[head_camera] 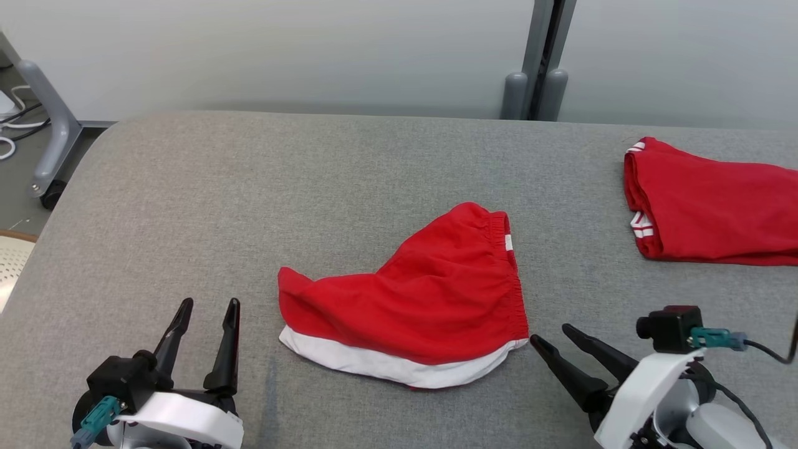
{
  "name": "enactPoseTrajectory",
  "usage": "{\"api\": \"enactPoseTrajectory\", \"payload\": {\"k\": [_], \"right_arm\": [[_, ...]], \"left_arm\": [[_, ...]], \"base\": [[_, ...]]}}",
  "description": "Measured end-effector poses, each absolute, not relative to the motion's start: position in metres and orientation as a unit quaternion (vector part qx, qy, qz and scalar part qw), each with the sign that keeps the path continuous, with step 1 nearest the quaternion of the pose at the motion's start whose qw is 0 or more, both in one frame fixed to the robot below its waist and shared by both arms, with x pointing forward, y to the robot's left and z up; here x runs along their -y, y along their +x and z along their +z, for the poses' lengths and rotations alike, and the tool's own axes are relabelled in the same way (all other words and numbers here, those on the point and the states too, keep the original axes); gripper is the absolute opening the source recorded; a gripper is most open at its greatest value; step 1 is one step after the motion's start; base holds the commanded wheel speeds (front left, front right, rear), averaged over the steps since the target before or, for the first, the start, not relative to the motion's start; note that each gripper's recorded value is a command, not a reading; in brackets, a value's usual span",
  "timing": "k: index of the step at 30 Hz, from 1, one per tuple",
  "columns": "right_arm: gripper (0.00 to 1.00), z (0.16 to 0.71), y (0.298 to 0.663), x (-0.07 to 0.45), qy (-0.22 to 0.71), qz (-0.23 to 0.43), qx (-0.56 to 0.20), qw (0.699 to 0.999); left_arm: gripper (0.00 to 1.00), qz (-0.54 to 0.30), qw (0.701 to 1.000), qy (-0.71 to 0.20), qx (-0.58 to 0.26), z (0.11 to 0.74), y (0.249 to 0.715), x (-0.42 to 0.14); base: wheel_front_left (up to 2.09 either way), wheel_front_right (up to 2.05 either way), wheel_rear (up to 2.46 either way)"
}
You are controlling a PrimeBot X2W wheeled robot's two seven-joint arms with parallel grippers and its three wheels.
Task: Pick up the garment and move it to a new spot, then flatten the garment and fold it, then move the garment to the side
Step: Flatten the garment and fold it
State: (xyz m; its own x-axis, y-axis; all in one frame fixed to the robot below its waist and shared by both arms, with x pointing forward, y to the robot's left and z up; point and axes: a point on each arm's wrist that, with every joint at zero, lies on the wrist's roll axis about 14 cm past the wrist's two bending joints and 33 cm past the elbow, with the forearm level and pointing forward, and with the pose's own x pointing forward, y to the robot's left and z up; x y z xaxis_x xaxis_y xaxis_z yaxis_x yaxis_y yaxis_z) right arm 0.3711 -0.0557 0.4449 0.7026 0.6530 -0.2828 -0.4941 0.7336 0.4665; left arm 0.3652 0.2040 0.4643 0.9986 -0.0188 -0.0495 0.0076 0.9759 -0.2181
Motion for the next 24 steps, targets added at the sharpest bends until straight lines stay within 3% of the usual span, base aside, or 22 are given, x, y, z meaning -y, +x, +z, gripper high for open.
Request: {"api": "enactPoseTrajectory", "payload": {"k": [23,24], "right_arm": [[1.00,0.398,0.376,0.008,0.194,0.335,-0.318,0.866],[0.90,0.399,0.377,0.007,0.196,0.335,-0.317,0.865]], "left_arm": [[1.00,0.028,0.992,-0.114,-0.035,0.458,0.355,-0.225],[1.00,0.029,0.992,-0.114,-0.036,0.457,0.355,-0.225]], "base": [[0.00,0.00,0.00],[0.00,0.00,0.00]]}}
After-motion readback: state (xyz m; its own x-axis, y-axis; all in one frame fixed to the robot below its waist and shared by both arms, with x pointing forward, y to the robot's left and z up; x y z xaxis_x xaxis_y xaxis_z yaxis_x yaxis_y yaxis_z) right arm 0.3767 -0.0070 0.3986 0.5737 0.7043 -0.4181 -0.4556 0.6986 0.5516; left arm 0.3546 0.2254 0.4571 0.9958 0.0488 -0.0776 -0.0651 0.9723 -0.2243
